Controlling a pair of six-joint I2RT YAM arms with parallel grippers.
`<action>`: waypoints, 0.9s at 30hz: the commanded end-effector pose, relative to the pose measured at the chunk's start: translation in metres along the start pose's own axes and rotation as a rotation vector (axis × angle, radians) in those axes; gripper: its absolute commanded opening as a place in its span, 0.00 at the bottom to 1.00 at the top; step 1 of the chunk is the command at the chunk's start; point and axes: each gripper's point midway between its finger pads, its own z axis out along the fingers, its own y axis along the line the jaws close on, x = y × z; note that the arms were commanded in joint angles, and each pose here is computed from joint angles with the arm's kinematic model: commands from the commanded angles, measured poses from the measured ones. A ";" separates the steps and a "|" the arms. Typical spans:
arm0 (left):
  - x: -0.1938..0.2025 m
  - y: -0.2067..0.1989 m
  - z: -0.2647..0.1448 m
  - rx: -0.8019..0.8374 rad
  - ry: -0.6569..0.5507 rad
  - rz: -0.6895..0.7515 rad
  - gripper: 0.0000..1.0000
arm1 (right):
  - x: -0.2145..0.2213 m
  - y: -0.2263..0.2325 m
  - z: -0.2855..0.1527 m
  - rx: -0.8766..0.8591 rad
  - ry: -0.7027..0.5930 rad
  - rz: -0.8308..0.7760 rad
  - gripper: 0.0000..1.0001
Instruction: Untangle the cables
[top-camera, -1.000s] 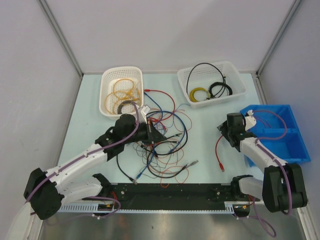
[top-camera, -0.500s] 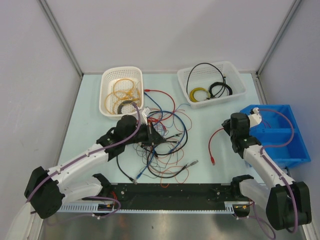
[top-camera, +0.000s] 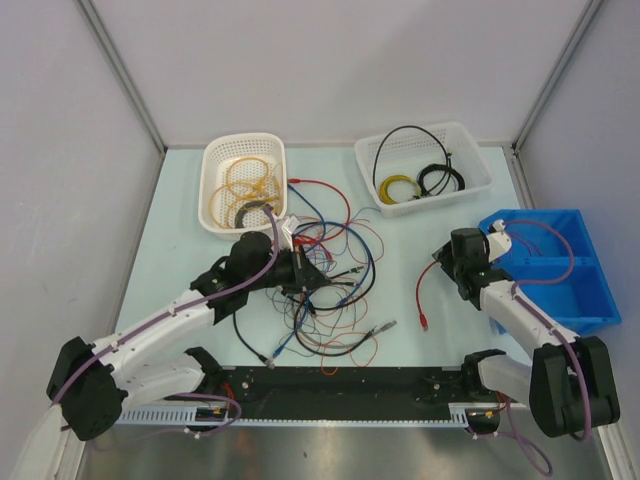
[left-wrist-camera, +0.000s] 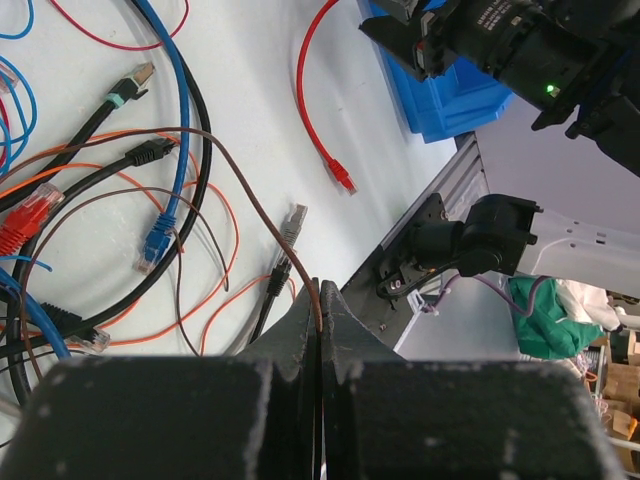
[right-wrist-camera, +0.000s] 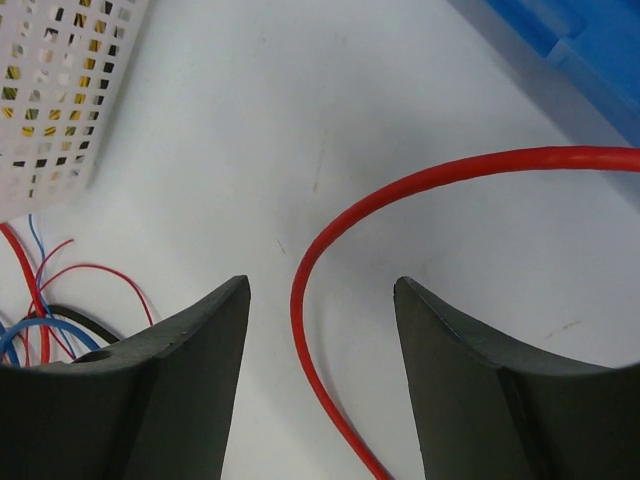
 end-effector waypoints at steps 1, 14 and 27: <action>0.000 -0.007 -0.004 0.033 -0.007 0.023 0.00 | -0.003 0.003 0.009 0.016 -0.024 0.028 0.65; 0.005 -0.001 -0.004 0.017 0.001 0.017 0.00 | -0.042 0.040 0.011 -0.133 -0.172 0.114 0.08; 0.008 -0.006 -0.002 0.050 0.009 -0.008 0.01 | -0.138 0.055 -0.125 -0.386 -0.280 0.224 0.00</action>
